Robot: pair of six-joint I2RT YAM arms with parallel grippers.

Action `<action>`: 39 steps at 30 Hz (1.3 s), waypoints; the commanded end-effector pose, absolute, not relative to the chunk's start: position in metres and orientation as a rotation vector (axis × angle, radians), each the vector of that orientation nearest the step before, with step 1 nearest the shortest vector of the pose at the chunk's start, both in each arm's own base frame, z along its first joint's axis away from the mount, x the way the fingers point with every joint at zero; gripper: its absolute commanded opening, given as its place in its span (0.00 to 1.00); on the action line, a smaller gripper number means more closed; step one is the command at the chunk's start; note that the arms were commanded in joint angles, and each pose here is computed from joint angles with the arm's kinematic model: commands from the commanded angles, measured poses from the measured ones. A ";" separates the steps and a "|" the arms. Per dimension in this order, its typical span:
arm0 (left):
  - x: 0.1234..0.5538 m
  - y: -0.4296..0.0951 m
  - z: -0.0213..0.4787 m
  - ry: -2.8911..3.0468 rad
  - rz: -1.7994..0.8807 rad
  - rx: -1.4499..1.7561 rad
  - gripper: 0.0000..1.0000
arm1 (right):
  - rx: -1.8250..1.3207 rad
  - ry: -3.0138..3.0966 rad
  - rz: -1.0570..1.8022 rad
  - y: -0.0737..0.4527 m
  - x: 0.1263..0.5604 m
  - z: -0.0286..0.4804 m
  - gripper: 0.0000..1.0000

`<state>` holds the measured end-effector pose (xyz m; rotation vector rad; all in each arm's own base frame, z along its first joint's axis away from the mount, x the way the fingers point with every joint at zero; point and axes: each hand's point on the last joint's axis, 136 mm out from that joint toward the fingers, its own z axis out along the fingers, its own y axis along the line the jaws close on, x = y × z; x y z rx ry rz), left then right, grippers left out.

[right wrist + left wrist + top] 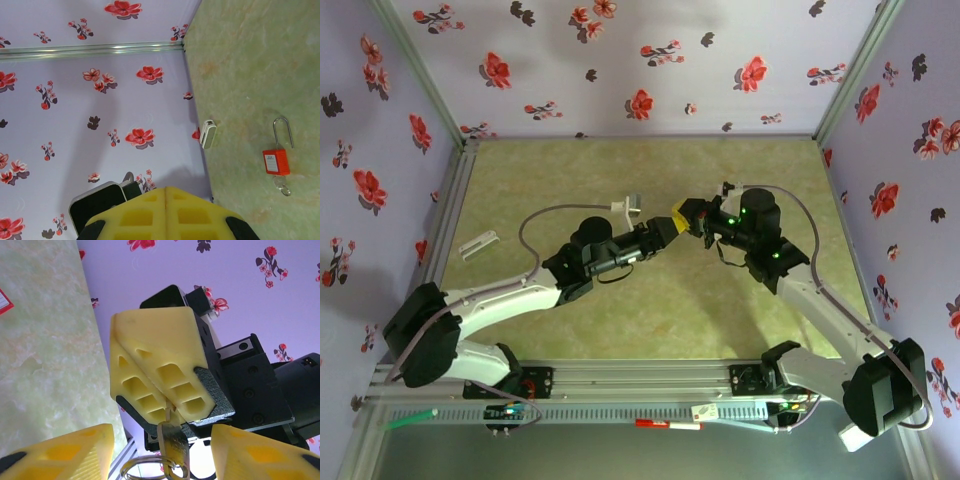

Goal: Unlock with the key

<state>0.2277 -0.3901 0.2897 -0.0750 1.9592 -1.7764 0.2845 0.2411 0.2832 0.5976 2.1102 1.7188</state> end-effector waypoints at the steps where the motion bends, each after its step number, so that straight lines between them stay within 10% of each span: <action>1: 0.226 -0.394 0.310 1.889 -1.825 -0.021 0.50 | 0.524 2.070 1.750 0.246 0.283 0.300 0.00; 39: 0.224 -0.385 0.303 1.941 -1.783 -0.067 0.05 | 0.529 2.106 1.696 0.244 0.282 0.287 0.00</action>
